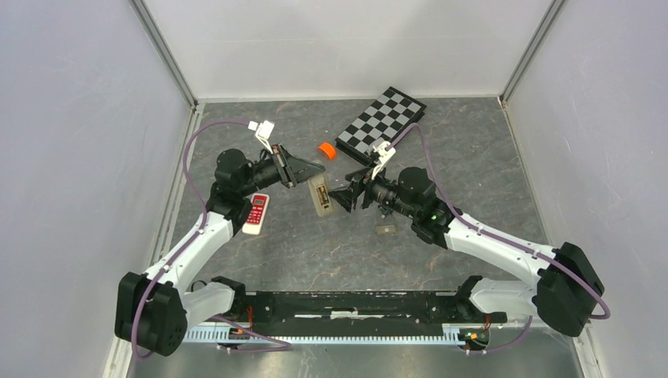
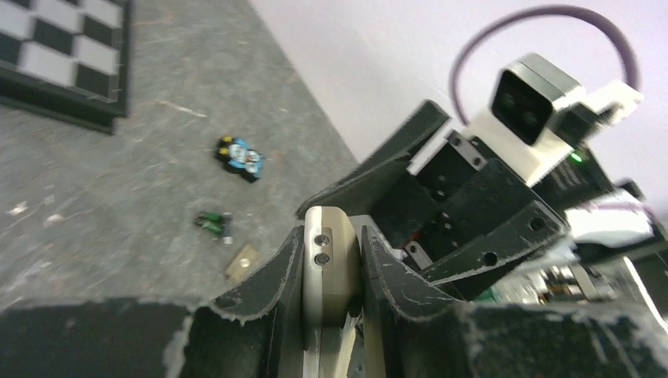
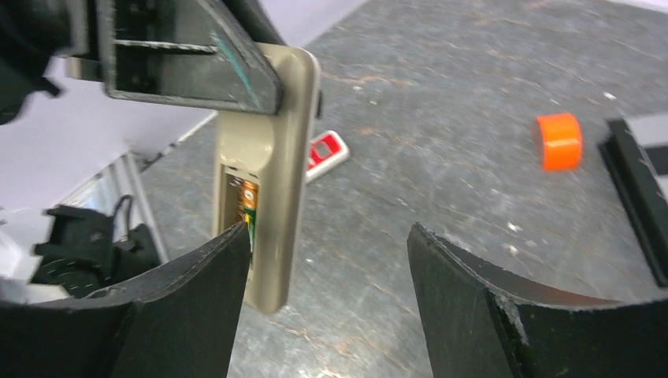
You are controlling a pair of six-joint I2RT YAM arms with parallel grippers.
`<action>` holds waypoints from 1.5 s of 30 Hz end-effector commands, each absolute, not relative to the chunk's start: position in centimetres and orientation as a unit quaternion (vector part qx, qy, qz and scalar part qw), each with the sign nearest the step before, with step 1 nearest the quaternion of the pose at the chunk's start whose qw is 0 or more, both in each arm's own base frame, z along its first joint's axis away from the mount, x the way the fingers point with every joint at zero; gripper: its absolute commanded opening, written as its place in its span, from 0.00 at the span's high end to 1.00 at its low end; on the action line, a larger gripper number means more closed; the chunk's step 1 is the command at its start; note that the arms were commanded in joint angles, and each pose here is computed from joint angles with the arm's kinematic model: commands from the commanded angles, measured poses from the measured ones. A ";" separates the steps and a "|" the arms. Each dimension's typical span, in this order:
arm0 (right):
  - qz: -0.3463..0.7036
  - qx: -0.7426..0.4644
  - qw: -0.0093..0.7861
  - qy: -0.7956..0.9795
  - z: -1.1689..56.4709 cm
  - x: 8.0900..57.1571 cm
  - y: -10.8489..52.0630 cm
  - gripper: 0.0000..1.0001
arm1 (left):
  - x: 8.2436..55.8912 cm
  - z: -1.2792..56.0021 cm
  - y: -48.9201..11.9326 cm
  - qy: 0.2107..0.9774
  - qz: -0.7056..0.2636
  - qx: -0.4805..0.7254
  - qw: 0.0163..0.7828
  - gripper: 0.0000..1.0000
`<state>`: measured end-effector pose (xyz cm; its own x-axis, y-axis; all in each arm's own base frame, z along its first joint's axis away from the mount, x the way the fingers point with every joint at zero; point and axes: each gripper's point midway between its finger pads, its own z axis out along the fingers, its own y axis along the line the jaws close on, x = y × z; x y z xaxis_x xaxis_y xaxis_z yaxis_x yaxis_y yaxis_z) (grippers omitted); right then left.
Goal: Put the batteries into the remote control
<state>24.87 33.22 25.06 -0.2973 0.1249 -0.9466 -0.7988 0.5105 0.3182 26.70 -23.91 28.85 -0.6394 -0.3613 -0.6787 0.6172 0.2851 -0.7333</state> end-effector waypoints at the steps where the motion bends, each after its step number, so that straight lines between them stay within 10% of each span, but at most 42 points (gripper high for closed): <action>1: 0.313 -0.199 0.570 0.733 24.3 27.9 29.7 0.24 | 29.6 27.3 -21.3 0.734 -0.490 0.029 0.469 0.98; 10: 0.069 -0.088 0.443 0.889 11.9 29.4 19.4 0.38 | 30.6 24.5 -18.9 0.761 -0.429 -0.043 0.485 0.98; 45: 0.086 -0.062 0.338 0.935 2.7 27.7 19.6 0.84 | 30.2 23.9 -18.9 0.765 -0.427 -0.031 0.482 0.98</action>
<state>27.39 18.99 2.30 -0.7810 -0.0375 -0.6235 -0.1308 0.9859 0.1045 29.75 -19.24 22.82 -0.5919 -0.4661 -0.6576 0.3169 0.6155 -0.7216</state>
